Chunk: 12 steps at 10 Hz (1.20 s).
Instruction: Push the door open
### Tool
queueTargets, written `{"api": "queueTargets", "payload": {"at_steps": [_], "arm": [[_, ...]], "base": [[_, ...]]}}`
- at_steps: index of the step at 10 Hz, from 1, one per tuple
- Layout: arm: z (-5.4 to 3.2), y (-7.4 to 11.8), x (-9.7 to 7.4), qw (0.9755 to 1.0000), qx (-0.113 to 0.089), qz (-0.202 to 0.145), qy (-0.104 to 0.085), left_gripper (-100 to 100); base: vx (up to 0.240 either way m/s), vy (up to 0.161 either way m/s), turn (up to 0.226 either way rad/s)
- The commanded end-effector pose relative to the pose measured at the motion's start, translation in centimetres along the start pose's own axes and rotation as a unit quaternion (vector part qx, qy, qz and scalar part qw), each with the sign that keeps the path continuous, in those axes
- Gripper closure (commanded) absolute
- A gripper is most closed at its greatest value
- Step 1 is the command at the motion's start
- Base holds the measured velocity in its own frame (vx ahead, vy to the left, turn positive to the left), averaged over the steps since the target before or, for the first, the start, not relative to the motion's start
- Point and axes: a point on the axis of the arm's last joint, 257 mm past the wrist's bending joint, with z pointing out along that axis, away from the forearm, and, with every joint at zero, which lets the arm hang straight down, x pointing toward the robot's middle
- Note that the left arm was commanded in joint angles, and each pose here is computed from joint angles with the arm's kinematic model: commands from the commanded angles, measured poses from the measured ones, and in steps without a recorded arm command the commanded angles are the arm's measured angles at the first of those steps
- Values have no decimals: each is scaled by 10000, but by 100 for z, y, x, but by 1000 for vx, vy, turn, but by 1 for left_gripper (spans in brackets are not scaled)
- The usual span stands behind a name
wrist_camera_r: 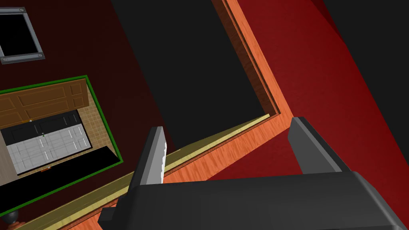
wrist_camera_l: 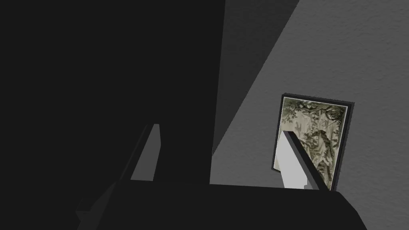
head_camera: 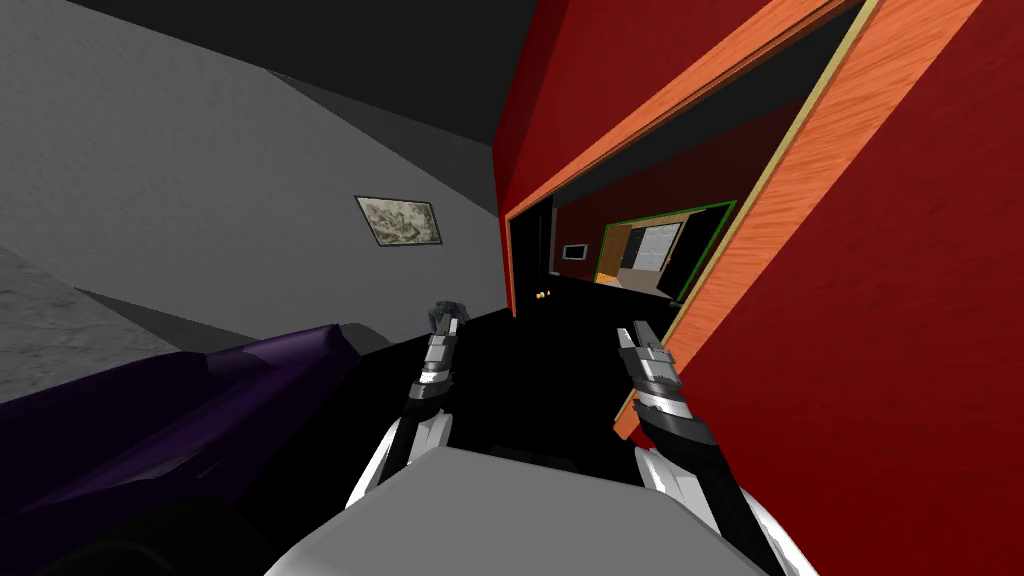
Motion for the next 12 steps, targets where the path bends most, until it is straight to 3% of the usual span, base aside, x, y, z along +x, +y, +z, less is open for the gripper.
{"api": "queueTargets", "payload": {"at_steps": [1,5,12], "arm": [[-13,84,80,9999,-35,65,82,-100],[-54,305,297,9992,-126,242,296,-100],[-130,605,618,9966,-234,503,612,-100]], "base": [[98,-105,-45],[135,46,-32],[109,-1,-28]]}}
